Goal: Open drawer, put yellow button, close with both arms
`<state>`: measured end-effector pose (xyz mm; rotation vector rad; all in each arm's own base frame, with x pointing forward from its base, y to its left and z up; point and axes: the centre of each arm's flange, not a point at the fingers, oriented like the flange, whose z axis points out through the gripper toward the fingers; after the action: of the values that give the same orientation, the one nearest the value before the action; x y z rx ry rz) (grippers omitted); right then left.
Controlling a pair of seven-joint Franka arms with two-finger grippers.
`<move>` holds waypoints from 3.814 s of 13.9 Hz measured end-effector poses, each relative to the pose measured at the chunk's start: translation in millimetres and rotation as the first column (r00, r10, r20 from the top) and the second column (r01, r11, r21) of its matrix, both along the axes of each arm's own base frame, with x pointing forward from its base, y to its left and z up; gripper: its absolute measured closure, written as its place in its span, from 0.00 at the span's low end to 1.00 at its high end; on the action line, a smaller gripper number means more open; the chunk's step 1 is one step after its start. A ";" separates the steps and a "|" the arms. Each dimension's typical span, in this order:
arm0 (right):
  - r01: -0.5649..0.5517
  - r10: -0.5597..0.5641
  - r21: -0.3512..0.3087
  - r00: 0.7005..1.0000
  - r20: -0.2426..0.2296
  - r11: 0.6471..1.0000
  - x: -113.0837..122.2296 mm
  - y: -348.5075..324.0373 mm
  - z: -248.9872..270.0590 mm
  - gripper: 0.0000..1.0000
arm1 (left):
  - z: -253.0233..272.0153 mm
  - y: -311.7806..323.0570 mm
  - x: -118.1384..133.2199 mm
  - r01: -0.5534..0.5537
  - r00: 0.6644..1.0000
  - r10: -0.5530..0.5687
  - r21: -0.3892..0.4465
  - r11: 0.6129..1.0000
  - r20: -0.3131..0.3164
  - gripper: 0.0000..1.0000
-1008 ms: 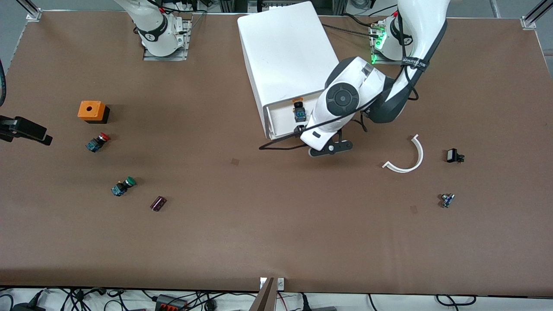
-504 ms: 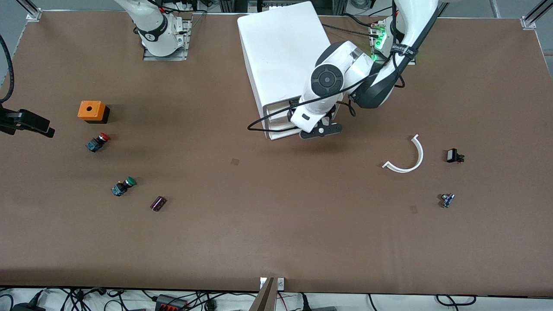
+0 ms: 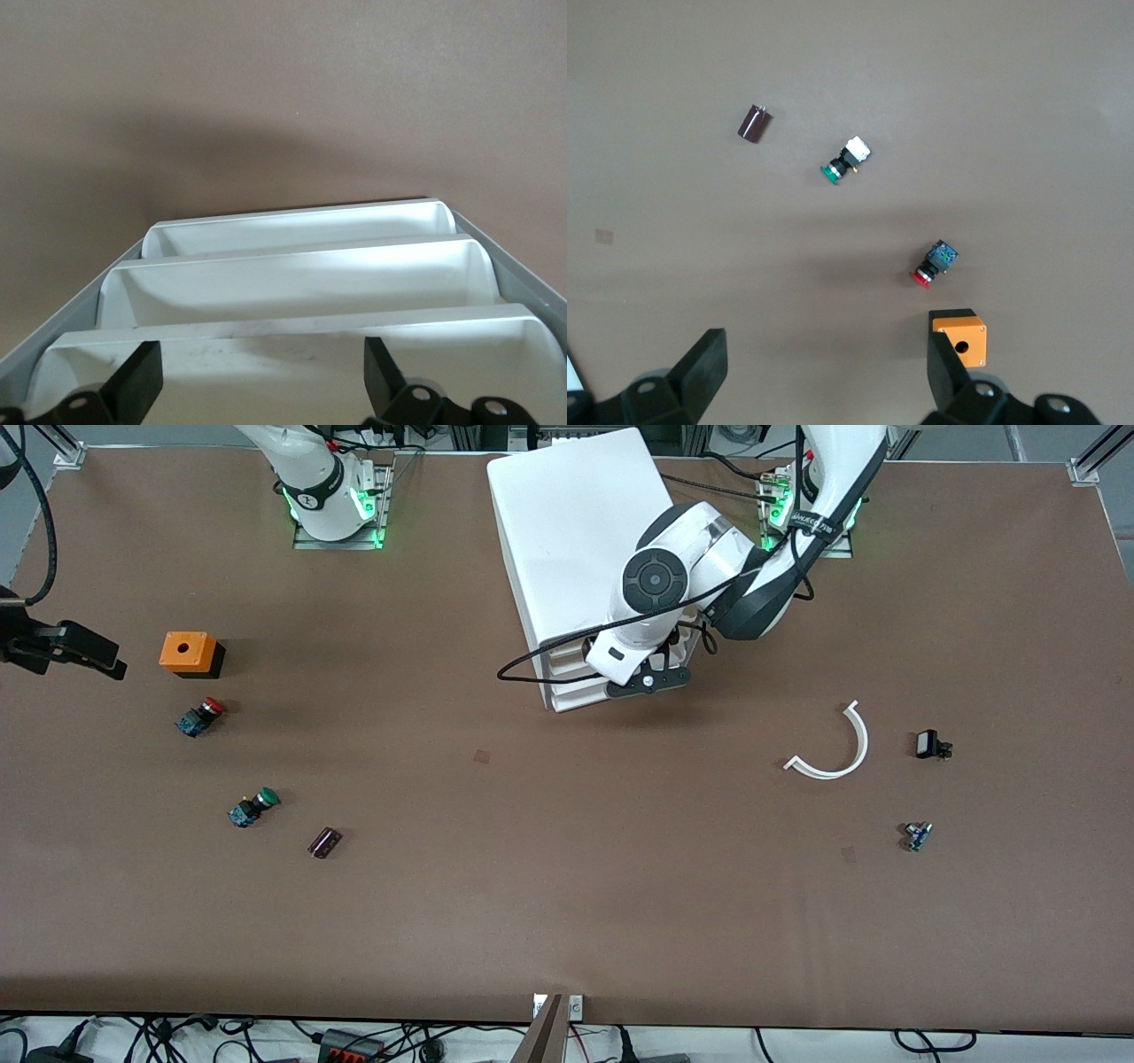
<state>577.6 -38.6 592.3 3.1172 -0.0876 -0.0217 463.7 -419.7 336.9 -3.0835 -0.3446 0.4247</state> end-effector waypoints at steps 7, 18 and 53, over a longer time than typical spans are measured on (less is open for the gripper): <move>-0.008 0.008 -0.001 1.000 -0.001 1.000 -8.4 1.3 -0.2 0.00 | 20.0 13.4 22.4 0.070 0.993 -0.072 0.024 0.997 0.093 0.00; -0.015 0.015 -0.002 1.000 0.013 1.000 -8.9 2.2 4.6 0.00 | 175.7 222.3 146.6 0.346 0.908 -0.357 0.087 0.934 0.220 0.00; -0.020 0.020 0.000 1.000 -0.005 1.000 -19.2 5.5 2.5 0.00 | 256.8 424.4 99.6 0.337 0.916 -0.327 -0.003 0.942 0.231 0.00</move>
<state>558.4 -33.1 594.9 3.1175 -0.0566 -0.0298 563.3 4.7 593.7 -3.1467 0.1946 0.0677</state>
